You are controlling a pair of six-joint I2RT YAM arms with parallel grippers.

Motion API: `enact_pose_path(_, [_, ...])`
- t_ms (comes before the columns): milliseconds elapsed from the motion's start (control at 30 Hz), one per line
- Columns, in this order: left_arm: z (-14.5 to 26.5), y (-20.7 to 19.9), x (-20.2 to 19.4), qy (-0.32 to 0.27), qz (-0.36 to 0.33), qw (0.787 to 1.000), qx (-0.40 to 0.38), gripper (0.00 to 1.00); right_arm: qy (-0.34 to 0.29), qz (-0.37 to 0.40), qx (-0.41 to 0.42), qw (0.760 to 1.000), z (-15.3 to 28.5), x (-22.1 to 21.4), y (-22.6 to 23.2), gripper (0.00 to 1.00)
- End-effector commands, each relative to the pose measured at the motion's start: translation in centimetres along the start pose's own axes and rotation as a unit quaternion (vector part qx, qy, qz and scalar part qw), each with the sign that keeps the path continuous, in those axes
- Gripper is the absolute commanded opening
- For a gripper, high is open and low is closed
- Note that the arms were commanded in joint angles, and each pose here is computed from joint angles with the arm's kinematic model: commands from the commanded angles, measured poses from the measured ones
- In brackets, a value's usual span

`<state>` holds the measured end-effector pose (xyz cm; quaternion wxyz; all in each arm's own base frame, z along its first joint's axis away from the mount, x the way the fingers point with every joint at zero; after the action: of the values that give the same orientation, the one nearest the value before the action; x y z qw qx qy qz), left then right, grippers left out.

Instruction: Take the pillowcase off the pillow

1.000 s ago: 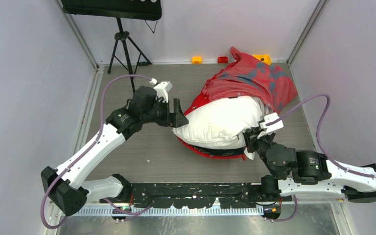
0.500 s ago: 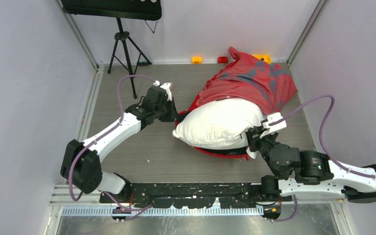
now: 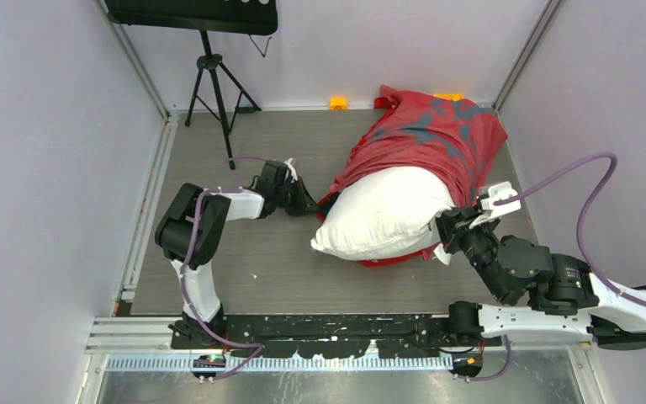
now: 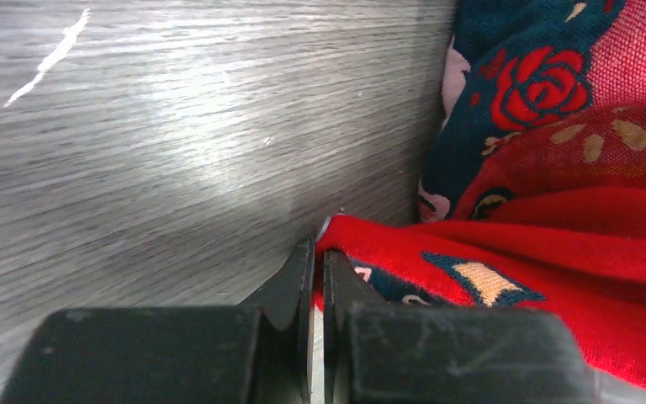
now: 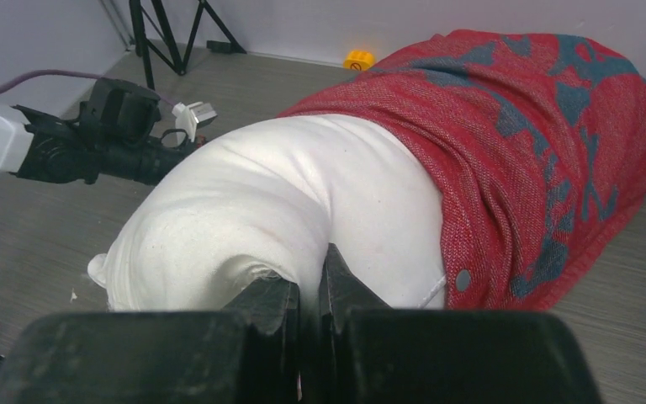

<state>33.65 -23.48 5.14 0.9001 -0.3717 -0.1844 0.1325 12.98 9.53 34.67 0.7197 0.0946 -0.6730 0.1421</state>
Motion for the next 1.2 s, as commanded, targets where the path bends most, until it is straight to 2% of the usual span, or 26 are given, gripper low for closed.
enact_pose_path(0, [0.1, -2.5, 1.7, -0.035, -0.013, 0.997, -0.065, 0.0, -0.037, -0.084, 0.018, 0.996, 0.2, 4.6, 0.6, 0.0])
enact_pose_path(67, [1.8, -3.7, 2.3, -0.055, -0.036, 0.995, -0.074, 0.05, -0.023, -0.059, 0.037, 0.997, -0.2, 4.3, 2.0, 0.0])
enact_pose_path(200, [5.8, -5.9, 3.3, -0.082, -0.072, 0.992, -0.06, 0.26, 0.006, 0.005, 0.066, 0.998, -1.4, 3.1, 5.2, 0.0])
enact_pose_path(267, [8.2, -7.2, 3.9, -0.101, -0.089, 0.989, -0.06, 0.29, 0.025, 0.039, 0.095, 0.994, -2.2, 2.2, 7.6, 0.0])
enact_pose_path(367, [12.2, -7.6, 4.9, -0.142, -0.117, 0.983, -0.022, 0.38, 0.054, 0.071, 0.154, 0.984, -2.8, 0.8, 11.4, 0.0])
enact_pose_path(500, [17.8, -7.8, 5.8, -0.202, -0.138, 0.97, 0.02, 0.61, 0.107, 0.093, 0.241, 0.96, -3.3, -1.7, 16.8, 0.03])
enact_pose_path(633, [20.9, -7.6, 4.8, -0.208, -0.122, 0.97, 0.031, 0.69, 0.153, 0.111, 0.268, 0.945, -4.6, -3.6, 21.1, 0.1])
enact_pose_path(700, [22.3, -7.4, 4.0, -0.211, -0.105, 0.971, 0.043, 0.72, 0.159, 0.107, 0.249, 0.949, -5.8, -3.4, 22.1, 0.21])
enact_pose_path(767, [23.6, -7.0, 3.1, -0.212, -0.087, 0.972, 0.052, 0.75, 0.174, 0.1, 0.242, 0.949, -6.8, -3.4, 22.6, 0.41])
enact_pose_path(833, [24.8, -6.7, 1.9, -0.214, -0.063, 0.973, 0.056, 0.84, 0.186, 0.078, 0.259, 0.945, -7.2, -3.0, 22.8, 0.6])
enact_pose_path(900, [25.6, -6.3, 0.4, -0.207, -0.035, 0.976, 0.05, 0.93, 0.185, 0.049, 0.26, 0.946, -7.5, -2.0, 22.2, 0.69])
enact_pose_path(933, [25.9, -6.1, -0.4, -0.2, -0.024, 0.978, 0.044, 0.98, 0.184, 0.035, 0.26, 0.947, -7.5, -1.5, 21.7, 0.72])
enact_pose_path(967, [26.1, -6.0, -1.3, -0.193, -0.012, 0.981, 0.035, 0.99, 0.182, 0.02, 0.26, 0.948, -7.5, -0.9, 21.1, 0.75])
enact_pose_path(1167, [27.1, -6.8, -5.0, -0.156, 0.041, 0.985, -0.055, 1.0, 0.183, -0.023, 0.242, 0.953, -7.5, 1.2, 17.0, 0.76])
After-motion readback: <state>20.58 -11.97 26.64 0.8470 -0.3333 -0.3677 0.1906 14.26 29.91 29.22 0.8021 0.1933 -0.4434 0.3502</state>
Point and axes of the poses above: each gripper's point midway between its finger pads, its own z axis back along the fingers, its own y axis along the line the jaws close on, x = y × z, the point moved 4 cm from there along z, back along the fingers, and after that the axes turned 9 degrees about z, right-handed, at the moved point
